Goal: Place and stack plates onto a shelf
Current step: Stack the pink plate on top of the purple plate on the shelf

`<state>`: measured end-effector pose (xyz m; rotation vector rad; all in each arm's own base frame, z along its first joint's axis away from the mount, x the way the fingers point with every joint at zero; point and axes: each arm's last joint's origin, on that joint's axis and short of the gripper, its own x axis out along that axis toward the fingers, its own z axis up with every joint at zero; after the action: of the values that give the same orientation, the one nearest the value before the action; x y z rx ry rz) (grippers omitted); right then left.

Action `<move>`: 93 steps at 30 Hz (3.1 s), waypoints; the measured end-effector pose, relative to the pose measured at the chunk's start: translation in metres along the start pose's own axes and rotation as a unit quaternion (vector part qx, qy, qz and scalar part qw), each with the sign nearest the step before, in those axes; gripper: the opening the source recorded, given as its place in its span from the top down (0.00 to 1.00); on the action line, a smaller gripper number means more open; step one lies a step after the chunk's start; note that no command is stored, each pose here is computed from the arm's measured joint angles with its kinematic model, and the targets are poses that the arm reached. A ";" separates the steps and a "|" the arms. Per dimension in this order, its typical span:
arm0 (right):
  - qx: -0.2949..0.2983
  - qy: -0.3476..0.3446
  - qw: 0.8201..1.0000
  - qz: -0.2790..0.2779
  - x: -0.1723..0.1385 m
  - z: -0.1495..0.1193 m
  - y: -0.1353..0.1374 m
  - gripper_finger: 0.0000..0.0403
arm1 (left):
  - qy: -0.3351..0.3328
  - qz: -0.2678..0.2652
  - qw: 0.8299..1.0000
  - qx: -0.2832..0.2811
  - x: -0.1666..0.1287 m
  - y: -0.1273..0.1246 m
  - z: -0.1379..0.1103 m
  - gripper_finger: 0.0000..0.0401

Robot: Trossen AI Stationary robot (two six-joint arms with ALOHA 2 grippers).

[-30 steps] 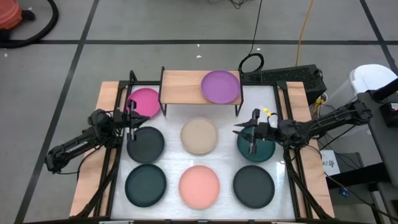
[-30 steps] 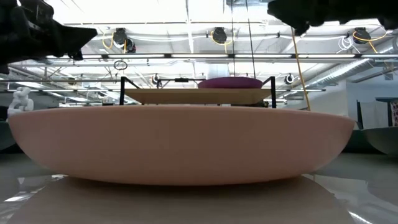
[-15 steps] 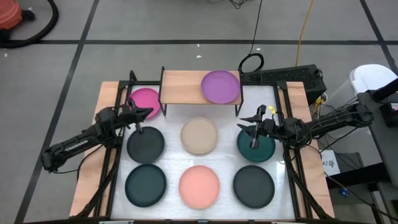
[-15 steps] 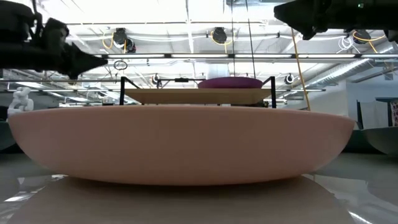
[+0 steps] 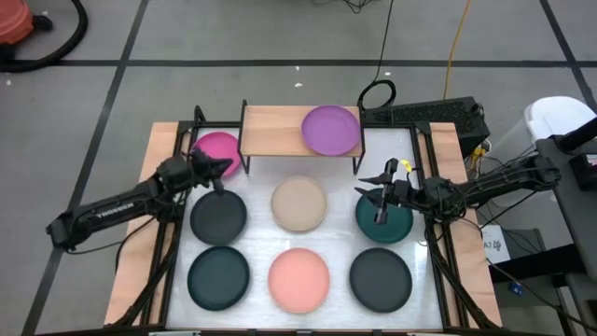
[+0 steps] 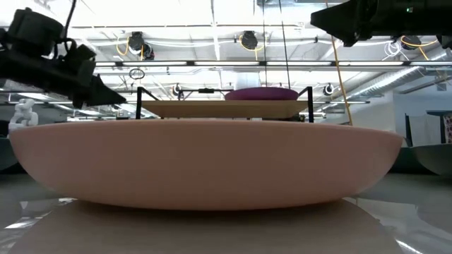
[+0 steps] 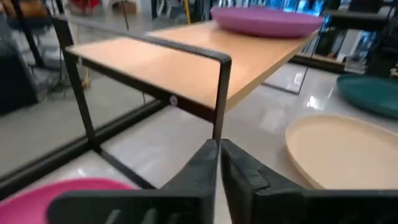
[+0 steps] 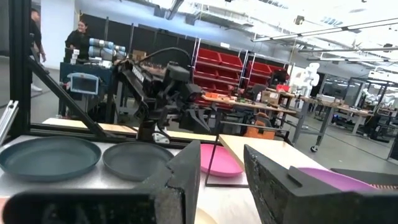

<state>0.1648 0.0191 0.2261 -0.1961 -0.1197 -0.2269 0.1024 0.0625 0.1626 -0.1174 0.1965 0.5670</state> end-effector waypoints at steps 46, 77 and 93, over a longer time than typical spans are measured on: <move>0.007 0.004 1.000 0.001 0.000 -0.001 0.000 0.74 | 0.401 0.130 0.906 0.027 0.057 0.006 -0.026 0.75; 0.020 0.020 0.996 -0.081 -0.001 -0.001 -0.005 0.74 | 0.110 0.218 0.962 0.120 0.066 -0.004 0.178 0.97; 0.026 0.007 0.992 -0.124 -0.020 0.013 -0.013 0.74 | 0.094 -0.001 0.960 0.264 0.175 -0.089 0.237 0.97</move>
<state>0.1412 0.0134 0.2380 -0.1273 -0.1361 -0.4731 0.3311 0.1179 0.3603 0.3495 0.5256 0.4841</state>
